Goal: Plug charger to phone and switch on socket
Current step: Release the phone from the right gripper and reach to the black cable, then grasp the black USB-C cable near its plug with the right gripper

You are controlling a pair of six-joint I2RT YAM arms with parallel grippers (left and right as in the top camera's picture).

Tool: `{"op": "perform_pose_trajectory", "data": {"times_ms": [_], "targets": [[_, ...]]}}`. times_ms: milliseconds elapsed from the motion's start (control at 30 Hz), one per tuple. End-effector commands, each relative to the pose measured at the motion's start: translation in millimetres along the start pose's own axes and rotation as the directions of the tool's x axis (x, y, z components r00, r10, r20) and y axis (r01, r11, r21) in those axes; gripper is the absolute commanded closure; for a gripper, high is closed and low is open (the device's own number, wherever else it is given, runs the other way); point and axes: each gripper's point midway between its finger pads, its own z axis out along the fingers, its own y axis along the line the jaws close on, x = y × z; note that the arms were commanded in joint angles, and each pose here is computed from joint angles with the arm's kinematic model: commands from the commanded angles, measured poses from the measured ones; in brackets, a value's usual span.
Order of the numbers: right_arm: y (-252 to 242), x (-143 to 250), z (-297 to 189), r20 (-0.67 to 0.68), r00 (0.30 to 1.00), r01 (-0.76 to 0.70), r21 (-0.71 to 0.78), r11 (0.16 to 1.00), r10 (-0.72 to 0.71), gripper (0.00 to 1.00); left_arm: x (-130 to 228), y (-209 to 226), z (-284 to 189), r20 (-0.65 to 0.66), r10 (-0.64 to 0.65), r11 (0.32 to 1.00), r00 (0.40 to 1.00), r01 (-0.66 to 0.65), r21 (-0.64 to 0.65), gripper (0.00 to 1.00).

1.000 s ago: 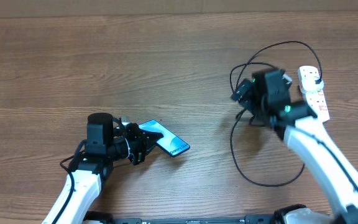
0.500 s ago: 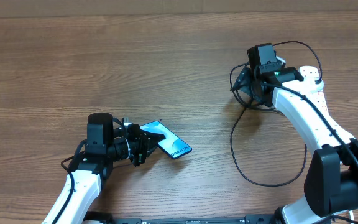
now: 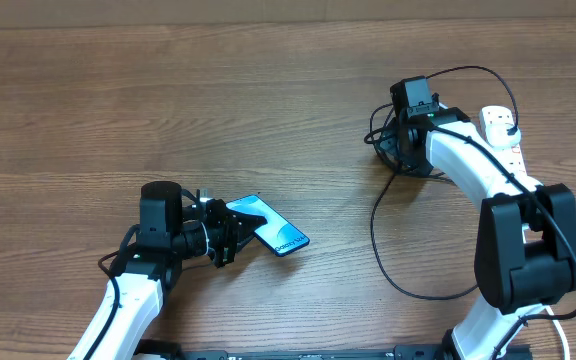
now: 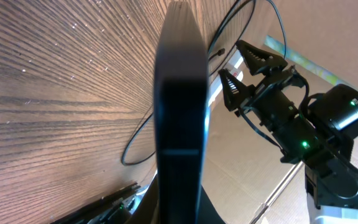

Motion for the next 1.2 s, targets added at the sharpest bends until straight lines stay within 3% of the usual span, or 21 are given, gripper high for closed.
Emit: {"op": "perform_pose_trajectory", "data": {"times_ms": [0, 267, 600, 800, 833, 900, 1167], "targets": [[-4, 0, 10, 0.002, 1.000, -0.007, 0.026, 1.000, 0.007, 0.28, 5, -7, -2, -0.030, 0.020, 1.000, 0.999, -0.019, 0.021, 0.96], [-9, 13, 40, -0.041, 0.999, 0.006, 0.069, 0.998, -0.003, 0.34, 5, -7, -2, -0.031, 0.020, 1.000, 0.999, -0.019, 0.021, 0.96], [-3, 47, 37, -0.215, 0.977, 0.006, 0.006, 1.000, -0.005, 0.49, 5, -7, -2, -0.031, 0.020, 1.000, 0.999, -0.019, 0.021, 0.96], [-5, 51, 36, -0.235, 0.972, 0.007, 0.012, 1.000, -0.004, 0.51, 5, -7, -2, -0.031, 0.020, 1.000, 0.999, -0.019, 0.021, 0.96], [-5, 51, 36, -0.234, 0.972, 0.007, 0.011, 1.000, -0.004, 0.53, 5, -7, -2, -0.031, 0.019, 1.000, 0.999, -0.019, 0.021, 0.96], [-4, 50, 36, -0.231, 0.973, 0.006, 0.008, 1.000, -0.004, 0.69, 5, -7, -2, -0.032, 0.019, 1.000, 0.999, -0.019, 0.021, 0.96], [-2, 48, 35, -0.227, 0.974, 0.006, 0.002, 1.000, -0.005, 0.89, 8, -7, -2, -0.049, 0.020, 1.000, 0.999, -0.018, 0.024, 0.96]]}}
